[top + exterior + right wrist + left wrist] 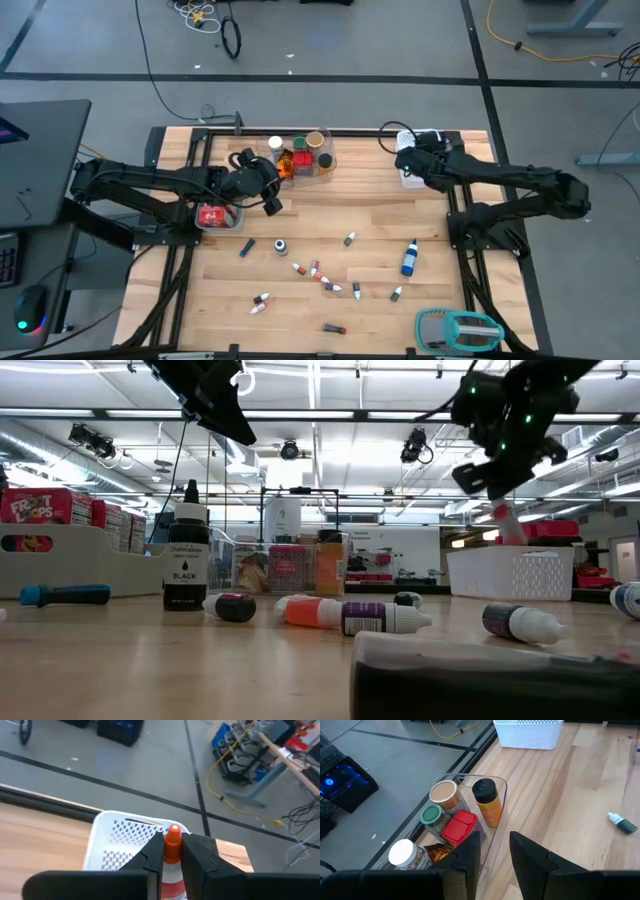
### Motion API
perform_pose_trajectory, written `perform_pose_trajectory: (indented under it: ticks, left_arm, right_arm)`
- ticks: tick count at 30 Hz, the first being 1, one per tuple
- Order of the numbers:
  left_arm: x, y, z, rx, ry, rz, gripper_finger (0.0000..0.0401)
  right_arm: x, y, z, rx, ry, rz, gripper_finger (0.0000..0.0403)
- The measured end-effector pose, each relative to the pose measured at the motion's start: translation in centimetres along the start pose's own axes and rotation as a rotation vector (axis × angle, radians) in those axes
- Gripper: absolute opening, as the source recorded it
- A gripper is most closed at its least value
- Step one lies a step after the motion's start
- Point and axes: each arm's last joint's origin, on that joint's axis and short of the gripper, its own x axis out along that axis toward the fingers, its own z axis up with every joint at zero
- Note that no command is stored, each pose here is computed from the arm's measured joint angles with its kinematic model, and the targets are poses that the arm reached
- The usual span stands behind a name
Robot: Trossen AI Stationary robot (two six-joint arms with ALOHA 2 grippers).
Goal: Pick & Place Kitchen Items
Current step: Put the big red food coloring bottle into the white bin
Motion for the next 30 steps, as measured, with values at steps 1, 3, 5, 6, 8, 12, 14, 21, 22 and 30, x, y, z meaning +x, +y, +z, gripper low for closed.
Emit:
perform_pose_trajectory:
  ticks: [1, 3, 5, 6, 8, 12, 14, 21, 22, 30]
  left_arm:
    - [0.0, 0.0, 0.0, 0.008, 0.0, 0.0, 0.0114]
    - [0.0, 0.0, 0.0, 0.013, 0.0, 0.0, 0.0114]
    - [0.0, 0.0, 0.0, 0.013, 0.0, 0.0, 0.0114]
    - [0.0, 0.0, 0.0, 0.013, 0.0, 0.0, 0.0114]
    - [0.0, 0.0, 0.0, 0.013, 0.0, -0.001, 0.0114]
    - [0.0, 0.0, 0.0, 0.013, 0.0, -0.001, 0.0114]
    - [0.0, 0.0, 0.0, 0.013, 0.0, -0.001, 0.0114]
    - [0.0, 0.0, 0.1, 0.013, -0.007, -0.005, 0.0114]
    - [0.0, 0.0, 0.1, 0.014, -0.011, -0.006, 0.0114]
    - [0.0, -0.2, 0.6, 0.001, -0.05, -0.045, 0.0114]
  right_arm:
    - [0.6, 0.2, -0.3, 0.006, -0.009, -0.003, 0.0047]
    - [1.6, 0.6, -0.6, 0.033, -0.017, 0.028, 0.0047]
    - [2.4, 0.8, -1.0, 0.049, -0.029, 0.059, 0.0047]
    - [2.9, 0.9, -1.1, 0.059, -0.043, 0.063, 0.0047]
    - [3.7, 0.9, -1.7, 0.081, -0.057, 0.07, 0.0047]
    - [5.2, 0.9, -3.3, 0.146, -0.067, 0.135, 0.0047]
    - [5.8, 0.8, -4.2, 0.191, -0.081, 0.189, 0.0047]
    - [6.3, 0.4, -5.7, 0.265, -0.265, 0.377, 0.0047]
    - [6.2, 0.4, -5.7, 0.262, -0.286, 0.413, 0.0047]
    - [6.8, 1.2, -6.8, 0.197, -0.244, 0.449, 0.0047]
